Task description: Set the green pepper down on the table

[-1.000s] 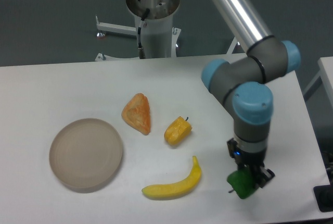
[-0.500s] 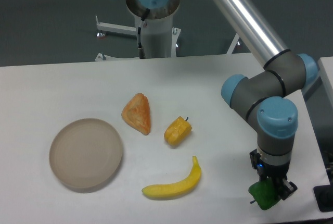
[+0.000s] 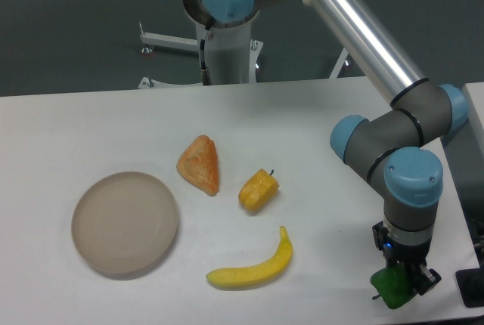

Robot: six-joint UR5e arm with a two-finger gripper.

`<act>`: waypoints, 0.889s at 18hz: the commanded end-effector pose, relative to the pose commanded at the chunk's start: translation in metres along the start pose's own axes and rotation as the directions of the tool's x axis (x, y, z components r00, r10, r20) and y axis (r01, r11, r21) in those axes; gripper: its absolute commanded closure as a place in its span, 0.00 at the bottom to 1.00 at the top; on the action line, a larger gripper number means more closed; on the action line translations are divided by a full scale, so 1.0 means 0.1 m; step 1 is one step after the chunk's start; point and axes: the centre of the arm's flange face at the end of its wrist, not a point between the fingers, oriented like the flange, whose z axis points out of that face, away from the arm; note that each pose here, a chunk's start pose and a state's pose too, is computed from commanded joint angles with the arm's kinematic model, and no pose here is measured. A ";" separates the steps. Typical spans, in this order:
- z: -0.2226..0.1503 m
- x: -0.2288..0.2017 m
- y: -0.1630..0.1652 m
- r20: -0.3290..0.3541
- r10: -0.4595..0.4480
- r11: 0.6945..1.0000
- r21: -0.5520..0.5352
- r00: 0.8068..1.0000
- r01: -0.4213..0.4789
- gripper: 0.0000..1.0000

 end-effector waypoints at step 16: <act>0.02 0.01 0.00 -0.003 0.000 1.000 0.000 1.000 0.000 0.56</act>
